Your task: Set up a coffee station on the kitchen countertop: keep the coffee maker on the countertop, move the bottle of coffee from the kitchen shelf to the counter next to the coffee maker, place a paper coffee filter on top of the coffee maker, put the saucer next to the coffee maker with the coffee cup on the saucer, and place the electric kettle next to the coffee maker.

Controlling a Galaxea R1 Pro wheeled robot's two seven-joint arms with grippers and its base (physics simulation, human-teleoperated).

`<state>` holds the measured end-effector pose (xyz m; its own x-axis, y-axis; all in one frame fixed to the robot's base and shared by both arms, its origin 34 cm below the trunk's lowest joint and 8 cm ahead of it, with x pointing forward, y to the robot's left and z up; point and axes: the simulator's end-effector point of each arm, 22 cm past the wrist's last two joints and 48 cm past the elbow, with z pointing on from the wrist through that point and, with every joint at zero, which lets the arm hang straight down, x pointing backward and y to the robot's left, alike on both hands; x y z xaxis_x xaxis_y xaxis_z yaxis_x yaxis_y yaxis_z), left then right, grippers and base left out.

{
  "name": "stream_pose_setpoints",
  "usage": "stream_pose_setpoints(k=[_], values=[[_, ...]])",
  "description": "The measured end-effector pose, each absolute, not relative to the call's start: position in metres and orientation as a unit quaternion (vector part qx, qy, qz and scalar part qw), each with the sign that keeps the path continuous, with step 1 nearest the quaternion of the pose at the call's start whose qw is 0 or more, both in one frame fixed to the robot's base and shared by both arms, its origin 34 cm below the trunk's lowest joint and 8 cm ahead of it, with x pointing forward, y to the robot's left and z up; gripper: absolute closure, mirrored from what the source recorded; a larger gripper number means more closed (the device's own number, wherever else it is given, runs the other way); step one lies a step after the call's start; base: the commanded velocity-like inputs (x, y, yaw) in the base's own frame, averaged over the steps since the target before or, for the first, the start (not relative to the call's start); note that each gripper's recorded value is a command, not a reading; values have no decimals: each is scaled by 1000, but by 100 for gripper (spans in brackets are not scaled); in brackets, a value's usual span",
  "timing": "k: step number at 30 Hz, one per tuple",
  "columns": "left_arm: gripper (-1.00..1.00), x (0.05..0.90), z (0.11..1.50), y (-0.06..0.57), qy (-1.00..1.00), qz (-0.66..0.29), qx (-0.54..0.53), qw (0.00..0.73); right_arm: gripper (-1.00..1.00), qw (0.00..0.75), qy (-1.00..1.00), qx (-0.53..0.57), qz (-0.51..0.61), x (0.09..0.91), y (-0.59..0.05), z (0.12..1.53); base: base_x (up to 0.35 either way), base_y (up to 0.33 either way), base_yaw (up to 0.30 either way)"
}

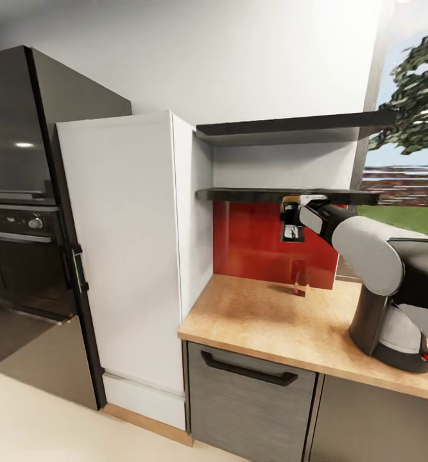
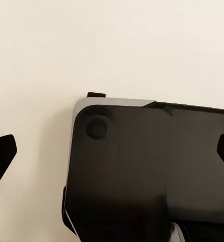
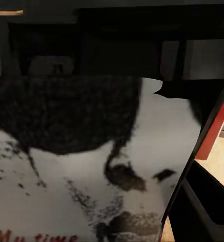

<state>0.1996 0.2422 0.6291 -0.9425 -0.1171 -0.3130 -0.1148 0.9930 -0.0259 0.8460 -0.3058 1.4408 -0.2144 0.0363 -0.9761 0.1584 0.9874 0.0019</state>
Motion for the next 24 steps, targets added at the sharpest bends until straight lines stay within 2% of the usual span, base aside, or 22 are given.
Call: stream_pose_setpoints(k=[5, 13, 19, 24], values=[[-100, 198, 629, 242, 986, -4, -59, 157, 100, 649, 757, 64, -48, 854, -306, 1439, 0, 0, 0], [-100, 194, 628, 242, 987, -3, -59, 151, 100, 625, 777, 63, -50, 860, -306, 1384, 0, 0, 0], [-100, 191, 627, 242, 987, -3, -59, 147, 100, 581, 810, 58, -56, 857, -307, 1289, 0, 0, 0], [-100, 188, 626, 241, 988, -3, -59, 143, 100, 603, 794, 59, -58, 859, -308, 1263, 0, 0, 0]])
